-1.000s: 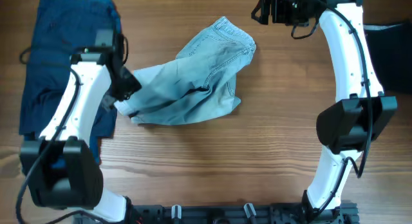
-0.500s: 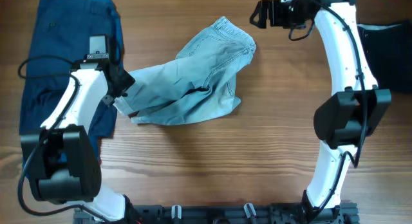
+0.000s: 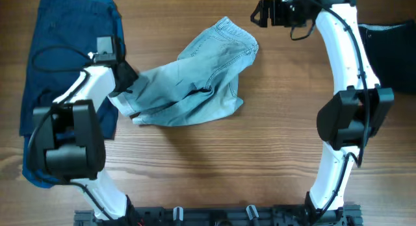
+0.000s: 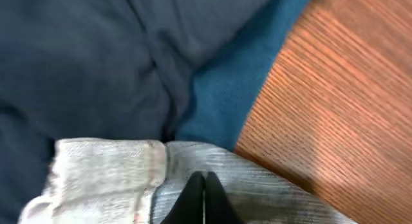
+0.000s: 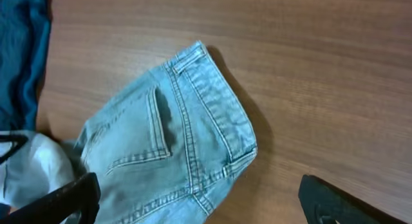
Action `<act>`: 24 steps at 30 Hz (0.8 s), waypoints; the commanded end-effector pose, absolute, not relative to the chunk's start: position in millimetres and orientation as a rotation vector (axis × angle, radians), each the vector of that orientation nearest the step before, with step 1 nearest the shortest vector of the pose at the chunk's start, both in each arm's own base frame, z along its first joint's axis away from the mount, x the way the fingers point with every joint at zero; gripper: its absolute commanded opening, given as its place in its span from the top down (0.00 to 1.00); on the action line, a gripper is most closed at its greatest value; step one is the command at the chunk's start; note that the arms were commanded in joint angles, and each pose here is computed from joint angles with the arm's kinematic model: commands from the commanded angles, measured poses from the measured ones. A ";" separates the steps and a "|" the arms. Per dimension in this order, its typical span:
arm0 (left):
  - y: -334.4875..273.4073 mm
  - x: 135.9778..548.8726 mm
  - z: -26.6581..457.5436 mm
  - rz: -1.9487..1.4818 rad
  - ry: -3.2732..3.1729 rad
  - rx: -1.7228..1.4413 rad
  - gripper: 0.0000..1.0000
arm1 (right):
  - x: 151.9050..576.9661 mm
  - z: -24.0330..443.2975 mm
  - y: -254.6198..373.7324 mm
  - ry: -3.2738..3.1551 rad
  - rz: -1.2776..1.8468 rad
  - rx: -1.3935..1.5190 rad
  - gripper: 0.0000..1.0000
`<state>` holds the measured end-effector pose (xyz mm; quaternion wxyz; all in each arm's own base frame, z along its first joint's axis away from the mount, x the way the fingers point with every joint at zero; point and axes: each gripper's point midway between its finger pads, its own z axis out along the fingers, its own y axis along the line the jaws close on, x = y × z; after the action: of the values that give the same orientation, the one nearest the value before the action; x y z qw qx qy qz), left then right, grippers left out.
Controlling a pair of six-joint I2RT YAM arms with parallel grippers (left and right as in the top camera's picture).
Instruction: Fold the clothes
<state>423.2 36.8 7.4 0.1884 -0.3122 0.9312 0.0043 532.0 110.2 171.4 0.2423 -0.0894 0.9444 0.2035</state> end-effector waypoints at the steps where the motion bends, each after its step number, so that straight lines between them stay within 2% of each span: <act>1: 19.6 429.5 12.4 -0.029 2.623 -0.806 0.96 | 535.9 137.6 116.4 2.613 0.617 -0.205 0.00; 7: 1.0 447.2 71.6 -0.092 2.518 -0.724 0.96 | 541.0 91.5 119.2 2.665 0.651 -0.169 0.01; 11: -9.6 454.5 158.9 -0.174 2.337 -0.656 0.96 | 538.3 86.1 127.7 2.666 0.731 -0.182 0.01; 15: -14.6 441.8 238.3 -0.242 2.165 -0.604 0.96 | 538.9 90.5 133.9 2.643 0.784 -0.198 0.01; 18: -14.7 430.5 247.5 -0.245 2.165 -0.602 0.96 | 537.5 90.1 137.1 2.647 0.784 -0.204 0.01; 22: -14.6 419.5 223.9 -0.215 2.265 -0.621 0.77 | 538.4 69.5 135.0 2.701 0.691 -0.168 0.01; 24: -14.5 417.0 220.6 -0.209 2.282 -0.625 0.75 | 539.4 56.6 137.0 2.717 0.678 -0.169 0.02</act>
<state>419.0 -11.1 230.1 0.3894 -0.2508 0.8823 -0.0835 539.7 132.5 86.8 0.1890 -0.0683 0.9459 0.2547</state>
